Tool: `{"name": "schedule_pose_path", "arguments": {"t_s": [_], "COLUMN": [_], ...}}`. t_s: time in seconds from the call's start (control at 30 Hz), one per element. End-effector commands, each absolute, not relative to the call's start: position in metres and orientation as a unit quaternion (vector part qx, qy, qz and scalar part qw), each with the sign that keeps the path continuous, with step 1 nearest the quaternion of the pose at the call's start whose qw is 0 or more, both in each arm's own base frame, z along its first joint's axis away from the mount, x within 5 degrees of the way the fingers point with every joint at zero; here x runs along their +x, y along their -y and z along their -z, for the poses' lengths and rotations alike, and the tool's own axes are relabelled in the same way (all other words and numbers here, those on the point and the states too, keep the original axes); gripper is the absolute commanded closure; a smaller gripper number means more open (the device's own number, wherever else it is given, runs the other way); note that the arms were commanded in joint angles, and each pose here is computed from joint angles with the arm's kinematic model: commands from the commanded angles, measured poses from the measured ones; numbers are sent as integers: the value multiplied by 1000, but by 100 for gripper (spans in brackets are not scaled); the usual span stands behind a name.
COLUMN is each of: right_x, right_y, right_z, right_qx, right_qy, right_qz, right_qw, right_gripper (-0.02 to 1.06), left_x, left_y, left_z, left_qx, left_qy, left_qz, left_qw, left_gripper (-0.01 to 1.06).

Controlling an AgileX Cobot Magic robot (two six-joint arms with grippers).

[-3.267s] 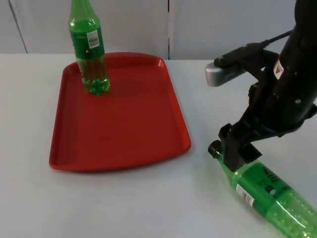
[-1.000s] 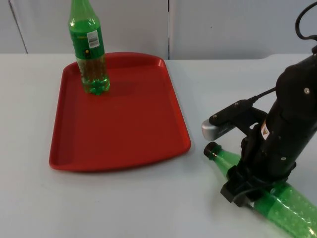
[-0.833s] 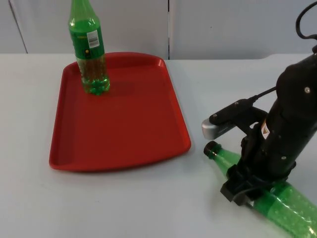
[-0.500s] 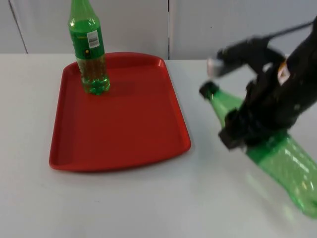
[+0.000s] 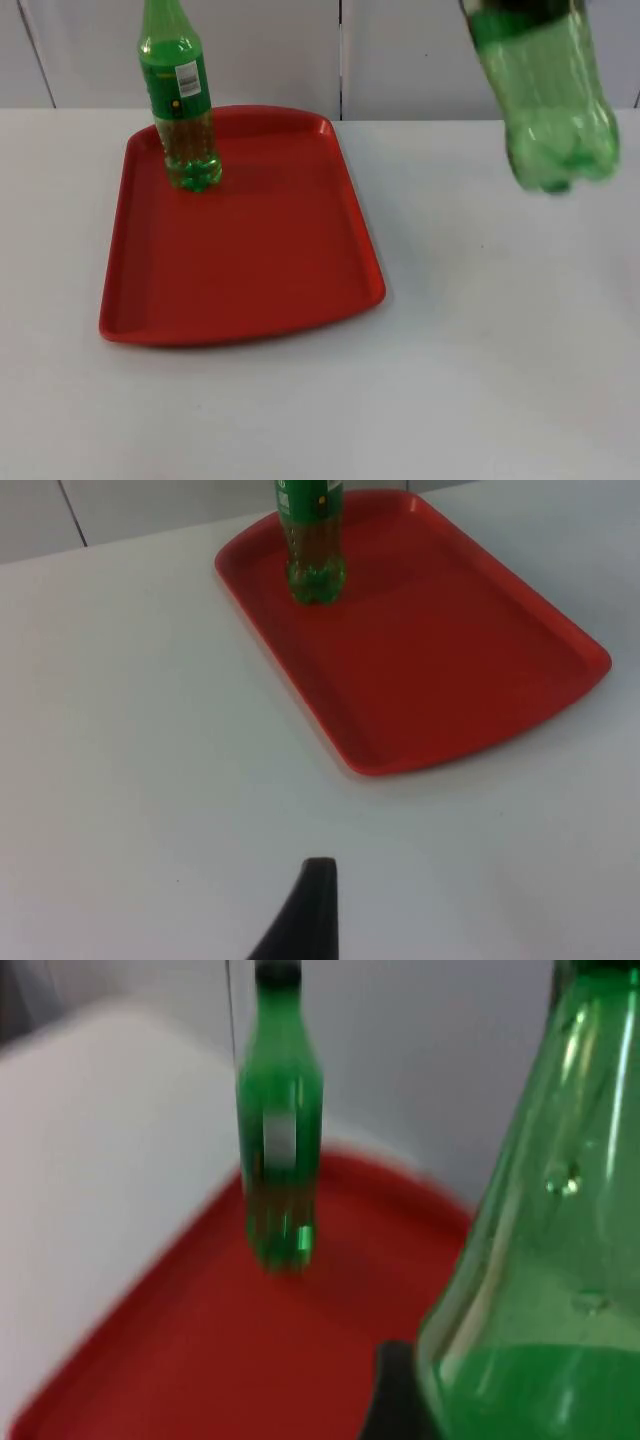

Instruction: Place the bottle upright on the tray.

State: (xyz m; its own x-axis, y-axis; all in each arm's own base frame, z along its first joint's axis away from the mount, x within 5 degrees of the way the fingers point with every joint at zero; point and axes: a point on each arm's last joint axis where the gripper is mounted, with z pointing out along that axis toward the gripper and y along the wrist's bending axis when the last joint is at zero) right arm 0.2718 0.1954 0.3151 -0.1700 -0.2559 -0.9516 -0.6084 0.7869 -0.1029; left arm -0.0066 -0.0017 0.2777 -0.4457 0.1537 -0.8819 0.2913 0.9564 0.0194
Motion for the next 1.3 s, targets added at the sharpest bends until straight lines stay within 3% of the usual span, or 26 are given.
{"name": "schedule_pose_path", "arguments": {"t_s": [0.0, 0.03, 0.1, 0.17, 0.27, 0.4, 0.67, 0.77, 1.27], "right_x": [271, 271, 272, 276, 280, 289, 313, 323, 377], "right_y": [-198, -198, -201, -204, -207, -212, -234, -242, -315], "right_z": [-334, -334, -346, -348, -341, -328, -280, -262, -195], "right_qx": [-276, -276, -263, -273, -282, -251, -235, -232, -324], "right_qy": [-689, -689, -635, -598, -592, -609, -529, -534, -497], "right_qz": [-175, -175, -191, -178, -166, -192, -227, -240, -360], "right_qw": [647, 647, 701, 732, 736, 727, 783, 777, 720], "right_gripper": [105, 105, 105, 105, 105, 105, 105, 105, 105], "left_x": [-6, -6, -6, -6, -6, -6, -6, -6, -6], "left_y": [1, 1, 1, 1, 1, 1, 1, 1, -1], "left_z": [-276, -276, -276, -276, -276, -276, -276, -276, -276], "left_qx": [128, 128, 128, 128, 128, 128, 128, 128, 127], "left_qy": [-848, -848, -848, -848, -848, -848, -848, -848, -848], "left_qz": [66, 66, 65, 65, 65, 64, 64, 64, 51], "left_qw": [511, 511, 511, 511, 511, 511, 511, 511, 512], "left_gripper": [17, 17, 17, 17, 17, 17, 17, 17, 17]}}
